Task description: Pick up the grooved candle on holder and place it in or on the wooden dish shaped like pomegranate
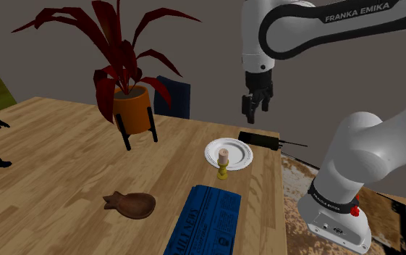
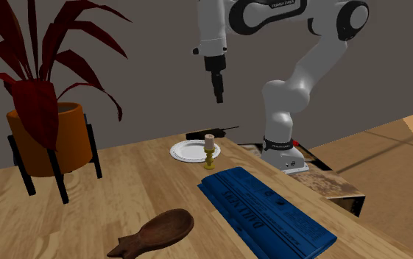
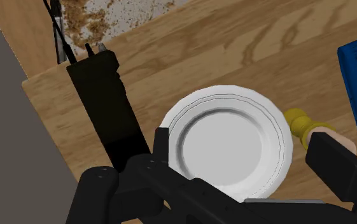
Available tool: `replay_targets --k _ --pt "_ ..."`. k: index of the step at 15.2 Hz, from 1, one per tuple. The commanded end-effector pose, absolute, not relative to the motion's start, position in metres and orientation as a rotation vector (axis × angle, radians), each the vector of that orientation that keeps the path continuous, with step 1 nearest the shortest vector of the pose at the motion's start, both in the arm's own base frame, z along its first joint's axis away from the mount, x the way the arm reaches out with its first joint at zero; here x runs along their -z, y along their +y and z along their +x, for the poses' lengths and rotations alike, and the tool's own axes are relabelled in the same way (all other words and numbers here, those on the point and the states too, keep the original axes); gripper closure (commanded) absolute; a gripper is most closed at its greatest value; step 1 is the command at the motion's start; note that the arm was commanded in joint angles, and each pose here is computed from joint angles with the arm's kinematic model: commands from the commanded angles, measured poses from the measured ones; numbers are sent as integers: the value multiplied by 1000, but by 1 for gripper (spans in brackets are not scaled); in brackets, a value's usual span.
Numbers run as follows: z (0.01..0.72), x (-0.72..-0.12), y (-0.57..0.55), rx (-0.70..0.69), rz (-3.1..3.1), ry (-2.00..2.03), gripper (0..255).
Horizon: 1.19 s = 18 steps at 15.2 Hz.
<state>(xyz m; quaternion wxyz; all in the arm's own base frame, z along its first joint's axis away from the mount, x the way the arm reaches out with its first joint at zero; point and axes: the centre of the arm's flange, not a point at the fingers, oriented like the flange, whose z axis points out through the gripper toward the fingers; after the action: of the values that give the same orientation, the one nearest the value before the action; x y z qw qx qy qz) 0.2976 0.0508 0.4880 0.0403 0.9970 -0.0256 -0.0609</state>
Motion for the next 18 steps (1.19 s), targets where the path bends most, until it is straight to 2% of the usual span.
replay_targets --k 1,11,18 --pt "299 -473 70 148 3072 -96 0" --pt "316 -403 164 -34 3148 -171 0" --pt "316 -372 165 -34 3148 -171 0"
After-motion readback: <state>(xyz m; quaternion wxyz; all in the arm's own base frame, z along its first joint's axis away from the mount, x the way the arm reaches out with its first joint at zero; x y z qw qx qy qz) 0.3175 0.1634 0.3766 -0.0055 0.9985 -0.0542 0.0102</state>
